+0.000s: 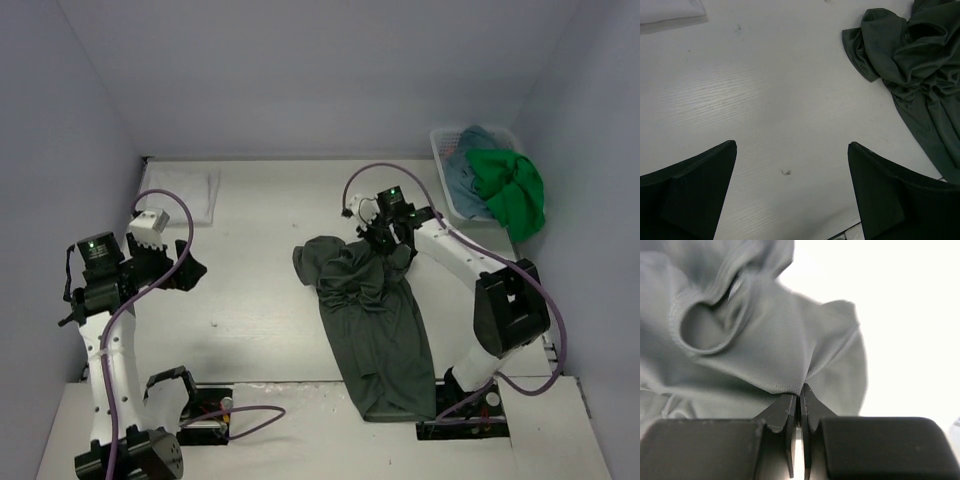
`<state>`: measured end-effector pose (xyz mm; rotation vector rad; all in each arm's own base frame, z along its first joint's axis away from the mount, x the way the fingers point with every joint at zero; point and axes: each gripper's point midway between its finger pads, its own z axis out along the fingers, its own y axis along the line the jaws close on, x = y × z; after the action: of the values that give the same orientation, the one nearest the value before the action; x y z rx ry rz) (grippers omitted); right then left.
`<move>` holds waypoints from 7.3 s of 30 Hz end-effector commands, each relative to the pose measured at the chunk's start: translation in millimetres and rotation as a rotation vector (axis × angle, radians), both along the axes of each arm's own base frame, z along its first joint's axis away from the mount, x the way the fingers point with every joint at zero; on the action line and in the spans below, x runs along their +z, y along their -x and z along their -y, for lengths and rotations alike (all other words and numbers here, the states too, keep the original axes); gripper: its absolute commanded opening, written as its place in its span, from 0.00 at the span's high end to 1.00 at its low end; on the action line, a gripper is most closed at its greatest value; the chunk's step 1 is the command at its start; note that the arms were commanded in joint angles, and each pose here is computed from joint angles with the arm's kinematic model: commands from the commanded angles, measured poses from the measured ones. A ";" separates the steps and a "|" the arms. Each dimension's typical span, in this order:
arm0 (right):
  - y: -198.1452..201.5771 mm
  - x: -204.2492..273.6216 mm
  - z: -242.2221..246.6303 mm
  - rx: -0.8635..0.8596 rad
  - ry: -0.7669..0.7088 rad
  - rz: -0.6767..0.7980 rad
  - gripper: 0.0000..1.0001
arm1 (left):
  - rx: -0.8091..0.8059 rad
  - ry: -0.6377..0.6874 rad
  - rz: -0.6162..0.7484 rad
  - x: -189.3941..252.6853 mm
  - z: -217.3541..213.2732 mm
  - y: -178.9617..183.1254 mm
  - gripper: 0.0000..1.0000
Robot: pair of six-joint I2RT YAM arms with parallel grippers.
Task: Fold and stack the t-shirts
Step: Move the tshirt to the center of the board, then flatten the tshirt out
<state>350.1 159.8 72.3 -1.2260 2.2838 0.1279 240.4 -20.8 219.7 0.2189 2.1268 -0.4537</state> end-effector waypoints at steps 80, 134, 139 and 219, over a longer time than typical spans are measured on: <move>15.1 238.4 44.3 -0.180 -0.185 0.504 1.00 | -0.960 0.276 -0.086 -121.6 370.2 -186.8 0.17; 76.4 315.7 46.8 -0.087 -0.417 0.690 1.00 | -0.657 0.164 0.812 329.6 154.1 37.3 1.00; 8.9 271.8 41.1 -0.144 -0.336 0.676 1.00 | -0.619 0.126 0.729 295.7 156.9 -18.2 1.00; -234.9 98.8 -67.1 -0.412 -0.060 0.580 0.00 | -0.246 -0.227 0.316 60.1 95.4 -183.0 1.00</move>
<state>606.9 219.9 172.3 -0.6080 1.9034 -0.2127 422.9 -122.7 254.4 0.6441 1.9247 -0.3435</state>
